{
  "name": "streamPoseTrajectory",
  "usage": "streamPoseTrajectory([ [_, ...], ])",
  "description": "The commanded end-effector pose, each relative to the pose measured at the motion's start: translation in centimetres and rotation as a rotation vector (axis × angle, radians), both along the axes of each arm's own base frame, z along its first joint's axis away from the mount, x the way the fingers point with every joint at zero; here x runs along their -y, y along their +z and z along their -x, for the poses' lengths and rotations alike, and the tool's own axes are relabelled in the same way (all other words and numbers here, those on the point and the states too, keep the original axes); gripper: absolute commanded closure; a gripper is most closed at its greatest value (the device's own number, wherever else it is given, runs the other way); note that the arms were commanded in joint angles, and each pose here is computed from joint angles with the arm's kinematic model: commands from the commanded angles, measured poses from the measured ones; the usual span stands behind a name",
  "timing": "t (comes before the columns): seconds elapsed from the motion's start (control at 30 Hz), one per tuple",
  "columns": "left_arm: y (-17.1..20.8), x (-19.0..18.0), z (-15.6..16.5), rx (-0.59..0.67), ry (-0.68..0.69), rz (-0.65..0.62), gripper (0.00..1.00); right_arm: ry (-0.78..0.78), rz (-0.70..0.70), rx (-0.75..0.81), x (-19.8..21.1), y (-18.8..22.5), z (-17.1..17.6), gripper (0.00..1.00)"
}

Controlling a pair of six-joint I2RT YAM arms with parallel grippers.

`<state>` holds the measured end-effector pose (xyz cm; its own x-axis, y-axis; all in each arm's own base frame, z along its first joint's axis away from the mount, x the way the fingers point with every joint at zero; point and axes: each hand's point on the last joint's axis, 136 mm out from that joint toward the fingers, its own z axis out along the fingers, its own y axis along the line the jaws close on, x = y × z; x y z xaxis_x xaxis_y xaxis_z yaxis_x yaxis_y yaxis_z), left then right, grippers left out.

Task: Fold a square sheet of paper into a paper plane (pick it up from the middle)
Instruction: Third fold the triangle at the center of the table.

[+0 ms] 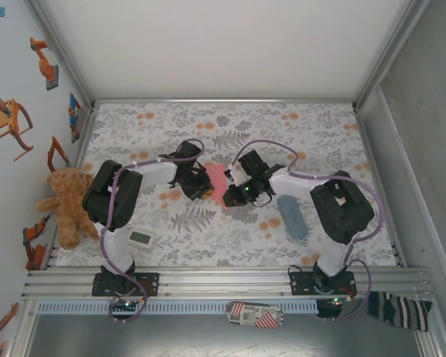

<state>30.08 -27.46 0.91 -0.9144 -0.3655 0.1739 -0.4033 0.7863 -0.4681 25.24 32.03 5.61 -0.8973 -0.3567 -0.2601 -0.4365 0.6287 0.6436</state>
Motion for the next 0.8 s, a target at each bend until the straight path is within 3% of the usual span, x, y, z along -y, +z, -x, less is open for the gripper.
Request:
streamPoseTrajectory([
  [0.0, -5.4, -3.6, 2.4, -0.090, 0.014, -0.206, 0.84, -0.013, 0.021, 0.009, -1.1, -0.6, -1.1, 1.00],
  [0.57, -5.0, -3.7, 2.1, -0.077, 0.004, -0.201, 0.84, -0.055, 0.139, -0.023, 0.1, -4.3, -1.5, 1.00],
  [0.67, -3.6, -2.8, 1.0, -0.021, -0.033, -0.155, 0.84, -0.055, 0.153, -0.042, 0.4, -4.9, -1.1, 1.00],
  [0.77, -0.2, -0.8, -1.5, 0.120, -0.108, -0.062, 0.83, -0.053, 0.171, -0.063, 0.8, -5.5, -0.7, 1.00],
])
